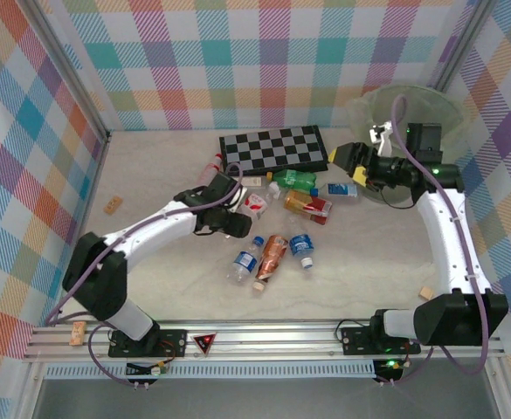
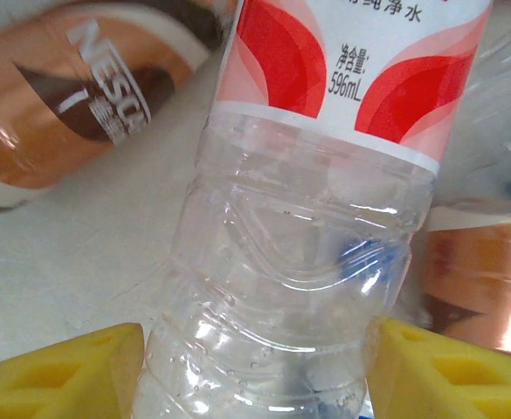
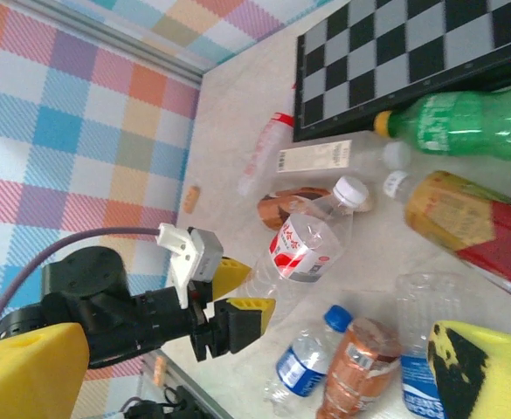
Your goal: Put the plastic bottles in the bin
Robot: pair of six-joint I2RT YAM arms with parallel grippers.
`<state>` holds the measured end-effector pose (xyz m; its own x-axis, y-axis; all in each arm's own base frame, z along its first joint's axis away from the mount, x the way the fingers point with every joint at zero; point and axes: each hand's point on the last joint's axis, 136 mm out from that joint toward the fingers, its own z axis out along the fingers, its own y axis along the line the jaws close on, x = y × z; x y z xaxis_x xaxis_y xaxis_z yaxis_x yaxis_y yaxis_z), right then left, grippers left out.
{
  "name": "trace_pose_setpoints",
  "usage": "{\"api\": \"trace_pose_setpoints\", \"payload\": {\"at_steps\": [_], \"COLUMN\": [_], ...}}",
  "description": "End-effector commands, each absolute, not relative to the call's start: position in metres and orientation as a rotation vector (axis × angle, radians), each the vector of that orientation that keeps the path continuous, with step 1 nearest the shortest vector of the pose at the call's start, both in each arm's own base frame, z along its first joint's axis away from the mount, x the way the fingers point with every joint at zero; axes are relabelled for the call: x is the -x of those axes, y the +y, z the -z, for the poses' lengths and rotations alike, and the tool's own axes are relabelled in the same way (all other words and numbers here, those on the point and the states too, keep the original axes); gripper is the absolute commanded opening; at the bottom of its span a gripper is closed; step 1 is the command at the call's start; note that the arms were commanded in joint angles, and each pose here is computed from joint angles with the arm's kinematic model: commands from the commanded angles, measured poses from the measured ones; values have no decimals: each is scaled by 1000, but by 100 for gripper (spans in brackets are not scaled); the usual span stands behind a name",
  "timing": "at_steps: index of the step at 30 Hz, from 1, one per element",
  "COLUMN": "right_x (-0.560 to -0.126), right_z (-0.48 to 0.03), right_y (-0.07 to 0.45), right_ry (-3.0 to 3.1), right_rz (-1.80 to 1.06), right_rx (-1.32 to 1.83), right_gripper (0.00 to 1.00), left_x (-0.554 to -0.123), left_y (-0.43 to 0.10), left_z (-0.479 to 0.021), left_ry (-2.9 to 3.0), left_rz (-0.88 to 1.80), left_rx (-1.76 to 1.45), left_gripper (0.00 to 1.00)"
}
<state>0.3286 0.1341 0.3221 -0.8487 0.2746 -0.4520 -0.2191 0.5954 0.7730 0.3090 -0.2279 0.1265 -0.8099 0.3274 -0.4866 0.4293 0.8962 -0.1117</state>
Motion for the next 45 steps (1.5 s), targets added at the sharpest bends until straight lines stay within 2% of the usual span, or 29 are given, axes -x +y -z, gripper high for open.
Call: {"api": "trace_pose_setpoints", "payload": {"at_steps": [1, 10, 20, 23, 27, 33, 39, 41, 43, 45], "right_x": [-331, -352, -364, -365, -364, -366, -370, -371, -374, -380], "right_z": [-329, -296, -263, -251, -244, -241, -248, -251, -257, -268], "right_y": [156, 237, 290, 294, 298, 301, 300, 299, 296, 290], "right_ry": [2234, 2263, 2338, 2367, 2384, 2395, 2381, 2377, 2367, 2348], "right_rz": [-1313, -1421, -1492, -1479, -1480, -1473, -1437, -1420, -1387, -1332], "right_rx": [-14, 50, 119, 112, 117, 127, 146, 152, 163, 184], "right_gripper": [99, 99, 99, 94, 79, 64, 58, 56, 56, 56], "left_x": [-307, -297, -292, -292, -293, -295, -296, -295, -293, -290], "left_y": [-238, -252, -261, -261, -259, -264, -264, -264, -264, -265], "left_z": [-168, -216, -226, -224, -223, -222, -223, -224, -227, -231], "left_ry": [2493, 2337, 2286, 2292, 2297, 2299, 2296, 2294, 2291, 2285], "left_rz": [409, 673, 795, 790, 776, 797, 792, 794, 807, 827], "left_rx": [-523, -395, -366, -366, -358, -365, -363, -362, -369, -381], "left_gripper": [64, 66, 67, 66, 67, 67, 67, 74, 89, 99]}}
